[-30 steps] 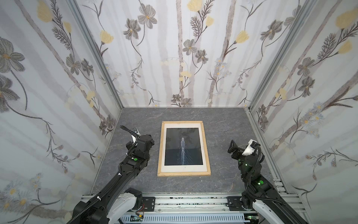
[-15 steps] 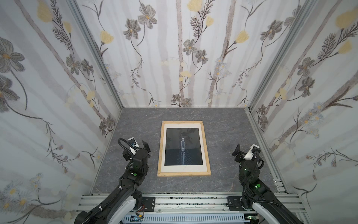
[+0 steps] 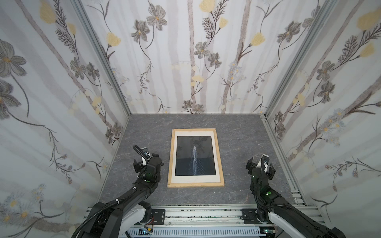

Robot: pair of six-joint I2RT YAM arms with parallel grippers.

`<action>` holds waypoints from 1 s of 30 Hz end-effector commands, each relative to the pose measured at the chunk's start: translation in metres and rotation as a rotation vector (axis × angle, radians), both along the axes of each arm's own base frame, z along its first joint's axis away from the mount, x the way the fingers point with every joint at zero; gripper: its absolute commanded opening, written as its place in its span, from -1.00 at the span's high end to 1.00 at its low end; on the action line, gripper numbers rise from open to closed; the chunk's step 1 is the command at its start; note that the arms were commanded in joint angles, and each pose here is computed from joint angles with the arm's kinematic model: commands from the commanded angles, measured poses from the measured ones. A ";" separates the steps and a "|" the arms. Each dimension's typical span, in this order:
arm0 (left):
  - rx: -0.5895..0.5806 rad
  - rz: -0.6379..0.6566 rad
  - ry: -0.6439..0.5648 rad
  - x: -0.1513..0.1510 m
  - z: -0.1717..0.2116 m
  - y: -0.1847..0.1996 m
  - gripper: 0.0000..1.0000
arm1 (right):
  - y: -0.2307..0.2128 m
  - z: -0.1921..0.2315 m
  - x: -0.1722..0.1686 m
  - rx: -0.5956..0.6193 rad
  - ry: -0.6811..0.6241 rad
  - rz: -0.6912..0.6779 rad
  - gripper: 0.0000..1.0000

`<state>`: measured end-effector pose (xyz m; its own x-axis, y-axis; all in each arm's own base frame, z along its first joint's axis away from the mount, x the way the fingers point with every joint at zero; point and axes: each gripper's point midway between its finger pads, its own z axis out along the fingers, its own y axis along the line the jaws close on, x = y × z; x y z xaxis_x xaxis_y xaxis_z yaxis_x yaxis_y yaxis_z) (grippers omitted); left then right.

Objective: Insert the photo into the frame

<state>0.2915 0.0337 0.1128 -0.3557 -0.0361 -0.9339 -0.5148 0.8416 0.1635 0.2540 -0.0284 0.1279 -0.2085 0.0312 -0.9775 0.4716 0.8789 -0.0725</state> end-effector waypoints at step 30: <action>-0.031 0.131 -0.191 -0.023 0.023 0.032 -1.00 | 0.004 0.001 0.061 -0.164 0.112 -0.024 -0.99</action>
<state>0.2603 0.0673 0.1293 -0.1969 -0.0742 -0.9776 -0.6403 0.7649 0.0710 0.3025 -0.0299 0.1149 -0.3782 -0.1253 -0.9172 0.4779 0.8221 -0.3094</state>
